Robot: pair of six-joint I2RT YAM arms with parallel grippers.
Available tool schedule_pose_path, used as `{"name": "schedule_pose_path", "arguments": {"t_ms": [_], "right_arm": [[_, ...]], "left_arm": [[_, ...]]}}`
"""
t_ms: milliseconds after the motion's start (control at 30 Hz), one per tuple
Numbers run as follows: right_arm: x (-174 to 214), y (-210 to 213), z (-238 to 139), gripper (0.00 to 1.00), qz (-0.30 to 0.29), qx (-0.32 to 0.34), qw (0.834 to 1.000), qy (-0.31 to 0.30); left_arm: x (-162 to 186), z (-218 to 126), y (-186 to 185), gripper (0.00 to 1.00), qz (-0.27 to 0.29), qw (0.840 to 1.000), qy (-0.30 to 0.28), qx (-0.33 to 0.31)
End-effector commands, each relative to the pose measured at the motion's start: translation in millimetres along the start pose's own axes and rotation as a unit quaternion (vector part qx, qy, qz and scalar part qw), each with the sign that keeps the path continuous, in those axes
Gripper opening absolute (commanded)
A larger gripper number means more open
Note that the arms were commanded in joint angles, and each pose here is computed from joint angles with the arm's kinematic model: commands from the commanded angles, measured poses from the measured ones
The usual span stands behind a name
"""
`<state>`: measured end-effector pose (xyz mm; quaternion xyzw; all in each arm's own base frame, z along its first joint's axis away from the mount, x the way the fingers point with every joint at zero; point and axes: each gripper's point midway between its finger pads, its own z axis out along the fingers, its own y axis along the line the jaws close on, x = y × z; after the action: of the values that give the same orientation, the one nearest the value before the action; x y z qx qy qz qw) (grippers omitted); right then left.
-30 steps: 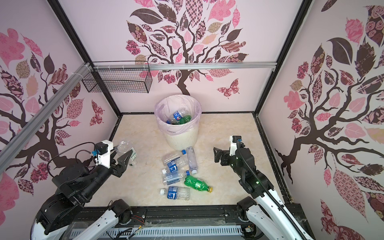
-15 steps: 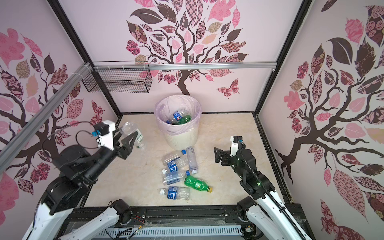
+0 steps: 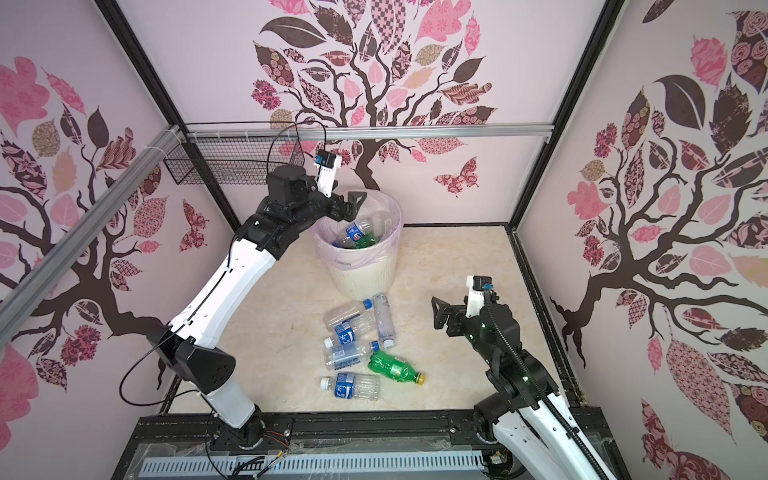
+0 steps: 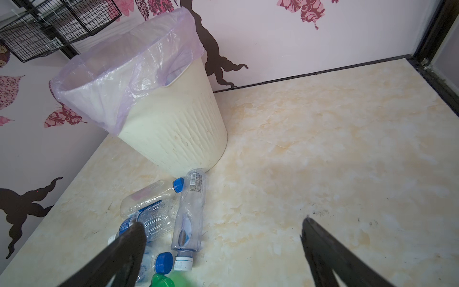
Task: Throw the plastic bottles in the bin
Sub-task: 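Withdraw the left gripper beside the pile while the right gripper reaches toward the bin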
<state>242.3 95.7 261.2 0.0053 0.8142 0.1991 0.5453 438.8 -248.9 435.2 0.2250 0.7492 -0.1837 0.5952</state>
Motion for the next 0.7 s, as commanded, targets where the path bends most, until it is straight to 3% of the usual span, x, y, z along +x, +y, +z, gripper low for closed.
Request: {"name": "schedule_pose_path", "arguments": {"t_ms": [0, 367, 667], "right_arm": [[0, 0, 1, 1.0, -0.013, 0.002, 1.0, 0.01], [14, 3, 19, 1.0, -0.025, 0.006, 0.997, 0.073], [20, 10, 29, 1.0, -0.034, -0.001, 0.992, 0.122]], "left_arm": [[-41, -64, -2, 0.98, 0.009, 0.997, -0.079, -0.012], [33, -150, 22, 0.98, 0.038, 0.993, -0.001, -0.108], [118, -193, 43, 0.98, 0.036, 0.98, 0.066, -0.185]]}}
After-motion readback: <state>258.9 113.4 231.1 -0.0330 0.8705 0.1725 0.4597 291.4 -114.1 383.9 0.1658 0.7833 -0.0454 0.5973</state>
